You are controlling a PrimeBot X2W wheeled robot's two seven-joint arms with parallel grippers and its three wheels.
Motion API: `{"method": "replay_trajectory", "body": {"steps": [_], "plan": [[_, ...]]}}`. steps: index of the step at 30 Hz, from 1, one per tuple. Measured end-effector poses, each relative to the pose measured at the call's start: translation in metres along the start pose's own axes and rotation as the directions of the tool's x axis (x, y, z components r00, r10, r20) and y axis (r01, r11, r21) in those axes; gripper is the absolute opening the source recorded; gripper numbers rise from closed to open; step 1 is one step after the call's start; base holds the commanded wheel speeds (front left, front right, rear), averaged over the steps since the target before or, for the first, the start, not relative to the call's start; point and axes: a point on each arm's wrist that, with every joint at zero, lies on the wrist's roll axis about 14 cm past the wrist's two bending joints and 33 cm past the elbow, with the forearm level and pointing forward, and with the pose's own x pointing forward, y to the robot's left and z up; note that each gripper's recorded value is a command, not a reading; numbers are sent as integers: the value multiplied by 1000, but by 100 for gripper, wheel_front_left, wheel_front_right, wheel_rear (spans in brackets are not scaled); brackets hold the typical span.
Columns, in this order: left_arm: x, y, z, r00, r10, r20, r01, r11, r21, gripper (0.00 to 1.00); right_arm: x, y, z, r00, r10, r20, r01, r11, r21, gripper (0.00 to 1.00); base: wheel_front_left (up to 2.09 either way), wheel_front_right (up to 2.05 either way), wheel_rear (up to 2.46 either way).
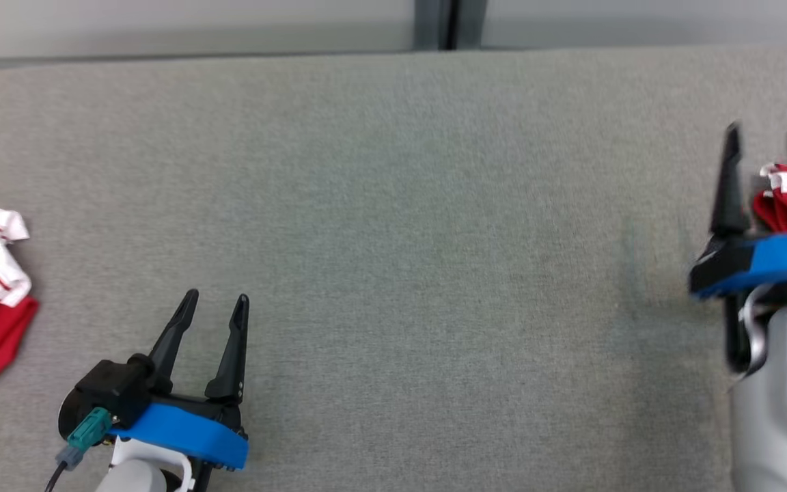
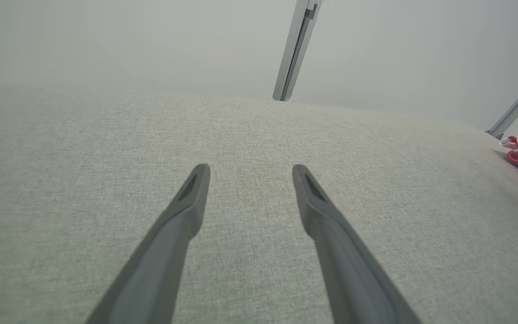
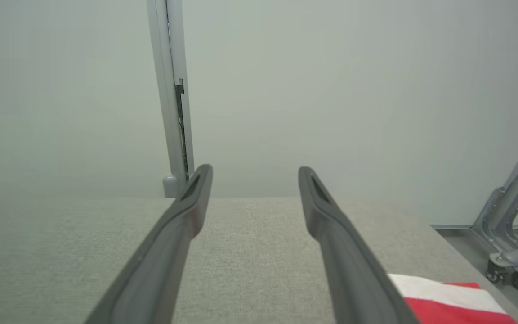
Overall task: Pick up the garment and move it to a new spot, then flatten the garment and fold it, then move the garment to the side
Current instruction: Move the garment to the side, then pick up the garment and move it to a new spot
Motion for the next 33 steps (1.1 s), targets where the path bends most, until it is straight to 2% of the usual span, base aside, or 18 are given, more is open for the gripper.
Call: {"method": "replay_trajectory", "body": {"steps": [5, 10, 17, 33], "plan": [[-19, 21, 11, 994, 99, 37, -101, 994, 37, 100, -33, 24, -17, 997, 61, -54, -54, 991, 123, 100, 0, 0, 0], [-36, 32, 17, 983, 173, 66, -176, 984, 39, 100, -65, 38, -37, 986, 107, -127, -87, 983, 159, 100, 0, 0, 0], [-53, 39, 25, 967, 232, 105, -236, 972, 24, 100, -94, 46, -47, 976, 139, -169, -108, 978, 181, 100, 0, 0, 0], [-74, 33, 41, 946, 269, 178, -278, 960, 26, 100, -116, 52, -6, 982, 176, -65, -163, 973, 166, 100, 0, 0, 0]]}}
